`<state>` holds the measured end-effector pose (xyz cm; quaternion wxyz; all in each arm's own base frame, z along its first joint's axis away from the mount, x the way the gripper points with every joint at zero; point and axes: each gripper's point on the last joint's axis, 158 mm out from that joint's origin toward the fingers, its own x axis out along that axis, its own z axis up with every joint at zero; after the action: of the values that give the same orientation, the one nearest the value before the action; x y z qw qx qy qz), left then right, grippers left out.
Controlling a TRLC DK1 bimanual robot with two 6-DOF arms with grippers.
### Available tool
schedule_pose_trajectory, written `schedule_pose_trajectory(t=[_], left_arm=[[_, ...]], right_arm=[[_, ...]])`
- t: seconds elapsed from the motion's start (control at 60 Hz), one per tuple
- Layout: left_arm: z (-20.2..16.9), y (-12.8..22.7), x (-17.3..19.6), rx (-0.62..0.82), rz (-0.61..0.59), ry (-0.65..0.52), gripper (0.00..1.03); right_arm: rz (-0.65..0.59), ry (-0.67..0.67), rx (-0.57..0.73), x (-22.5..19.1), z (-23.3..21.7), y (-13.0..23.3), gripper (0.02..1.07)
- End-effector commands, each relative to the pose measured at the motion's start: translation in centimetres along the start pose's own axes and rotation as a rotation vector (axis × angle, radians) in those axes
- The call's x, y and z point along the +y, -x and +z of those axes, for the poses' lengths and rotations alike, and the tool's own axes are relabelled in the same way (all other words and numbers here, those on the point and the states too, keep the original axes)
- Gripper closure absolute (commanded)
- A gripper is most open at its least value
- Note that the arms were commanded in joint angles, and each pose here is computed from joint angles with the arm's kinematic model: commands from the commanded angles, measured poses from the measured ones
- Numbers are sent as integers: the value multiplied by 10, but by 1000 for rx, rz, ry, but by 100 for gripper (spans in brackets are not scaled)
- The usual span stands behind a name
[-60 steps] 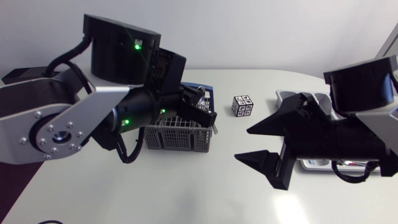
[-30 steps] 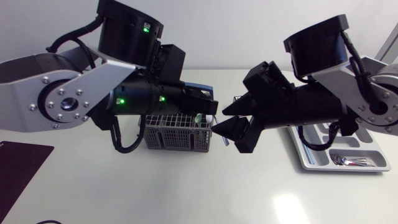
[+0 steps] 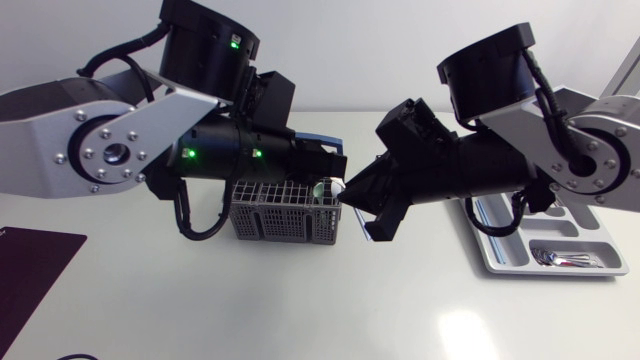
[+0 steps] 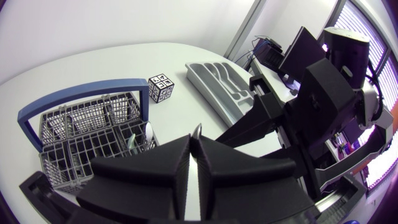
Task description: Transfer all utensils from the basket to the drawer tray.
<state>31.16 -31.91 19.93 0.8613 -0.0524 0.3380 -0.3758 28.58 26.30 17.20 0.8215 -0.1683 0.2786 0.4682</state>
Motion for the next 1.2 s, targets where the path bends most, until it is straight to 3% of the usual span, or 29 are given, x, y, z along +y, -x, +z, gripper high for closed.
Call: schedule_pose_trajectory(t=[0.0, 0.167, 0.3, 0.45, 0.55, 0.833, 1.183], left_arm=[[12, 1, -2, -15, -12, 29, 98], [14, 4, -3, -21, -16, 30, 97], [16, 6, -5, -23, -26, 29, 88], [24, 11, -8, -47, -34, 16, 54], [34, 16, -6, -71, -30, 4, 43], [52, 26, 22, -139, 24, -36, 43], [24, 8, 60, -86, 136, -124, 43]], right_arm=[[-8, -22, -8, -4, 5, -1, 97], [-1, -24, 0, -1, 0, 0, 101], [14, -28, 11, 2, -6, 0, 102], [43, -28, 28, 9, -14, 0, 101], [51, -16, 53, 12, -25, 1, 101], [64, 6, 134, -2, -77, 25, 101], [47, -8, 284, -61, -175, 90, 102]])
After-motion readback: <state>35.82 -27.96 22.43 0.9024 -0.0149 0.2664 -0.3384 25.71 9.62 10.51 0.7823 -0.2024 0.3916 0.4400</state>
